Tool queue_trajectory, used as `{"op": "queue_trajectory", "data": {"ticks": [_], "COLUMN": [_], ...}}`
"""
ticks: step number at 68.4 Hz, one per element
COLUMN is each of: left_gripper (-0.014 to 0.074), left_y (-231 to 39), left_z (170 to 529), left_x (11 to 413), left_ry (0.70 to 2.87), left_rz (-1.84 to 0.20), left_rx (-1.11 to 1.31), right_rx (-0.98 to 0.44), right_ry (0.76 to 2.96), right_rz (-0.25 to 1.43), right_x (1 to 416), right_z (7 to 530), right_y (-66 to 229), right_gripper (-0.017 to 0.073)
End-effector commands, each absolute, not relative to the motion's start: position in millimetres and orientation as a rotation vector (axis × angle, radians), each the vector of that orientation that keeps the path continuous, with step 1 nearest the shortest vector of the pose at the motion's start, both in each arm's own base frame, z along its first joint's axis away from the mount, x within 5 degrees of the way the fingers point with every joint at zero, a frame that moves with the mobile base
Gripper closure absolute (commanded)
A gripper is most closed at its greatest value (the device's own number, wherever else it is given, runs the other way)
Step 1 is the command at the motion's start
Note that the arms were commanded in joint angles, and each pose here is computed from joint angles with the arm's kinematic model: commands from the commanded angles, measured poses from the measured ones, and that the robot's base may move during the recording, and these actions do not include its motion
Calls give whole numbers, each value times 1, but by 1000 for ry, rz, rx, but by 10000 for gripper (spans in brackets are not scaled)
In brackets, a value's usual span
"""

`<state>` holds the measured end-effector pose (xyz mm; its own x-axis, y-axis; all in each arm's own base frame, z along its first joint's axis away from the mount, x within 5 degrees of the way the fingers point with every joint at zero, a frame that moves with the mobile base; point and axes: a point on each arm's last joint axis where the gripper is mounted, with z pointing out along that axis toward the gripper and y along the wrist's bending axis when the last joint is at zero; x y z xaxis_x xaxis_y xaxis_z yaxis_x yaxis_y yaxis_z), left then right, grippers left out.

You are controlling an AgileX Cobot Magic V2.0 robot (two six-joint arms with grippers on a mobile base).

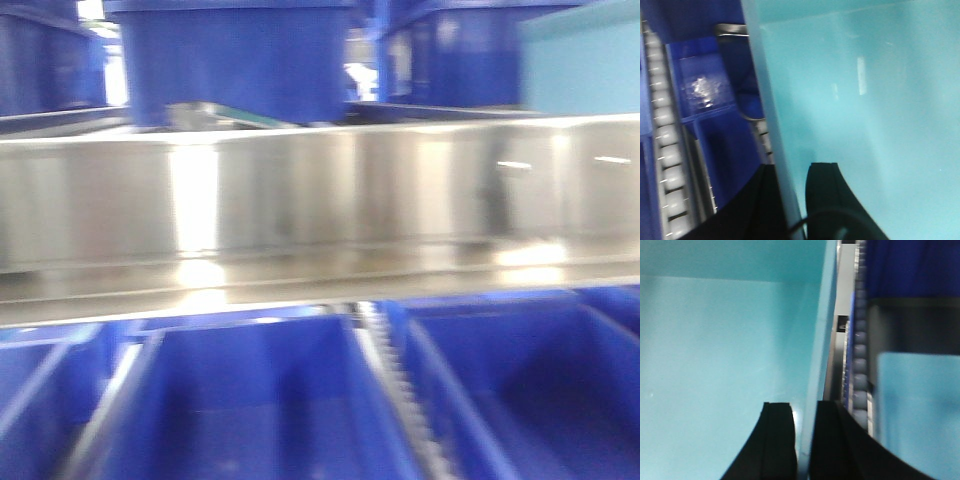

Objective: Move two blue bins to right shelf middle
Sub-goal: 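Turn the base away from the shelf holding the teal bin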

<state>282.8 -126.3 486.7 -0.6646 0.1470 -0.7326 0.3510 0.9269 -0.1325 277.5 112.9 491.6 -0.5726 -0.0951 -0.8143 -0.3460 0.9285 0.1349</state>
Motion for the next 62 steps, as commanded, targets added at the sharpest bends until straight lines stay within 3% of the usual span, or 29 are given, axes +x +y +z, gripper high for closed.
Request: {"op": "queue_trajectory", "data": {"ticks": [1, 62], "left_gripper": [704, 704], "left_y": [-125, -125], "left_z": [496, 496], "left_x": [277, 277], "left_ry": [2247, 2247], "left_rz": [-361, -353], "left_rx": [363, 363], "right_rx": [-315, -315], "right_ry": [2099, 2099], "right_rz": [342, 342], "right_x": [275, 275], "right_z": [502, 502], "right_y": [110, 110], "right_gripper": [711, 711]}}
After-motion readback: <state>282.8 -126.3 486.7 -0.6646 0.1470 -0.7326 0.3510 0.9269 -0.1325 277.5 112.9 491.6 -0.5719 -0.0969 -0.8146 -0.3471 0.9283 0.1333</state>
